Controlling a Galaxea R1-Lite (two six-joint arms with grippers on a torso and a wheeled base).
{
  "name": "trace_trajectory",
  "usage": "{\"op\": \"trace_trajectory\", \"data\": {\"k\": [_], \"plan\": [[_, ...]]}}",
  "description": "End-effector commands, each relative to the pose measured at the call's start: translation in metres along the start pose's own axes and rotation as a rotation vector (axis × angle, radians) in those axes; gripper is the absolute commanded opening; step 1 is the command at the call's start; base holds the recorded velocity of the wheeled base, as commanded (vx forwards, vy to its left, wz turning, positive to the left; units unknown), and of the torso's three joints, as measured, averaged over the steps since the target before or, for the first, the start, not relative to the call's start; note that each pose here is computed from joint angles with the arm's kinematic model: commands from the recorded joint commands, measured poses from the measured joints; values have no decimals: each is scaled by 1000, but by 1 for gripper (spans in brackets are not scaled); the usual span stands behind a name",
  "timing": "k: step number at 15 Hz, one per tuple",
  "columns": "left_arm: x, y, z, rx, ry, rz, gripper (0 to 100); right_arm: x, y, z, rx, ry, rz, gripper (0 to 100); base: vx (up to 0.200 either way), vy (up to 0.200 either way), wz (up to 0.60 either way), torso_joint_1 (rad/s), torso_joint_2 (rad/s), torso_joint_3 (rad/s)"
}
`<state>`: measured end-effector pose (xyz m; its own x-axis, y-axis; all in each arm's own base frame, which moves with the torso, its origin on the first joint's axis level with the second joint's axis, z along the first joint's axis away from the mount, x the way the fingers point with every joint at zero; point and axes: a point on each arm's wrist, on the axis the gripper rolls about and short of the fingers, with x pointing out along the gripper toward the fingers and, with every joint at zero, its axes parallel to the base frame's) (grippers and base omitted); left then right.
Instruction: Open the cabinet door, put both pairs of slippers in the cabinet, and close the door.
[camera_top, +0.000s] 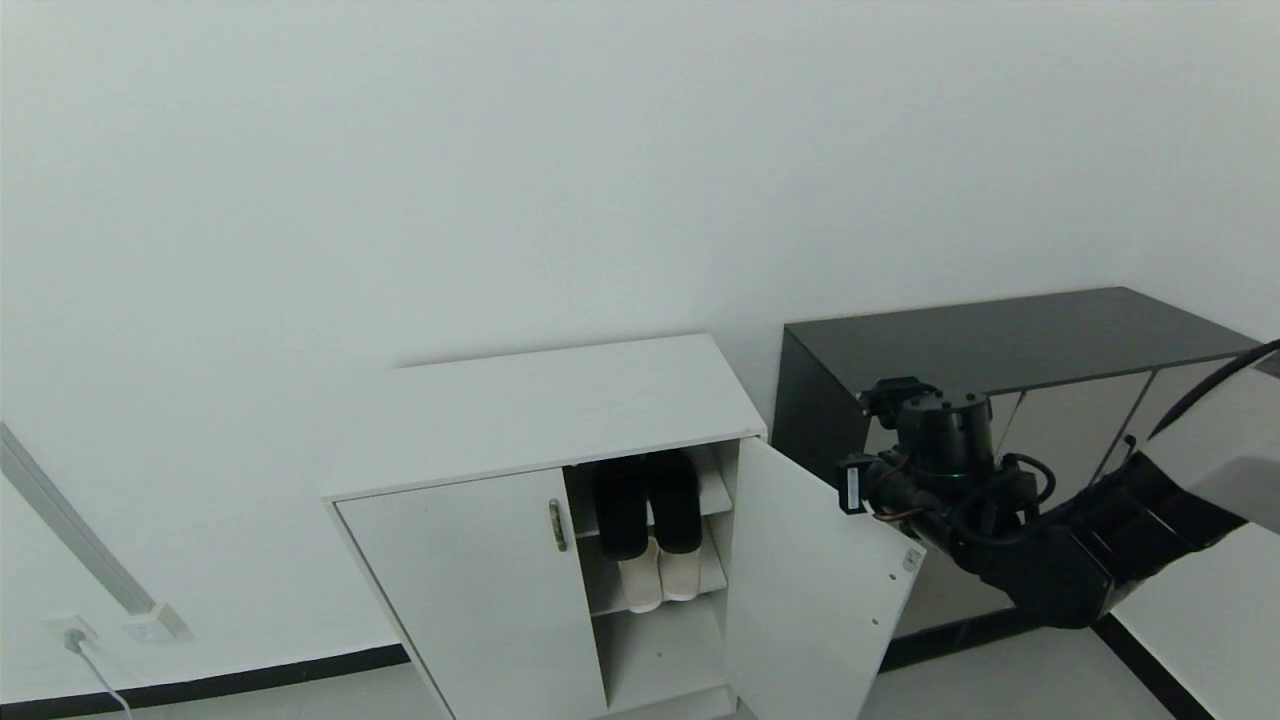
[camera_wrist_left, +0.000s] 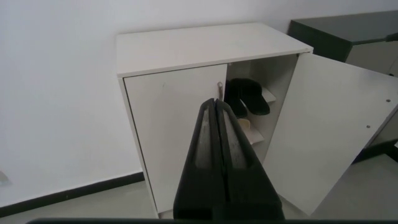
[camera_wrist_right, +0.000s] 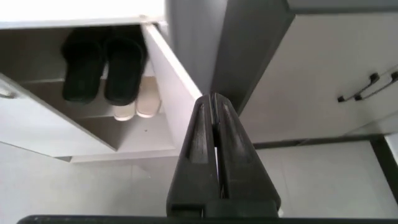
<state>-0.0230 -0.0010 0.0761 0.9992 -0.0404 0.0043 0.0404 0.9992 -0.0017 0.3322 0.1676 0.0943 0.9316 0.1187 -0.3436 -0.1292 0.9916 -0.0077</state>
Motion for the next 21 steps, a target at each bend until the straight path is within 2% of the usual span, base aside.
{"op": "trace_trajectory", "data": {"k": [1, 7, 12, 21], "plan": [[0, 0, 0, -1, 1, 1, 0, 23, -4, -14, -3, 38, -16, 0, 0, 0, 0, 0, 0, 0], [0, 0, 0, -1, 1, 1, 0, 54, -17, -27, 14, 64, -33, 0, 0, 0, 0, 0, 0, 0], [0, 0, 0, -1, 1, 1, 0, 60, -20, -34, 13, 81, -42, 0, 0, 0, 0, 0, 0, 0], [0, 0, 0, -1, 1, 1, 0, 54, -7, -40, -9, 110, -11, 0, 0, 0, 0, 0, 0, 0]]}}
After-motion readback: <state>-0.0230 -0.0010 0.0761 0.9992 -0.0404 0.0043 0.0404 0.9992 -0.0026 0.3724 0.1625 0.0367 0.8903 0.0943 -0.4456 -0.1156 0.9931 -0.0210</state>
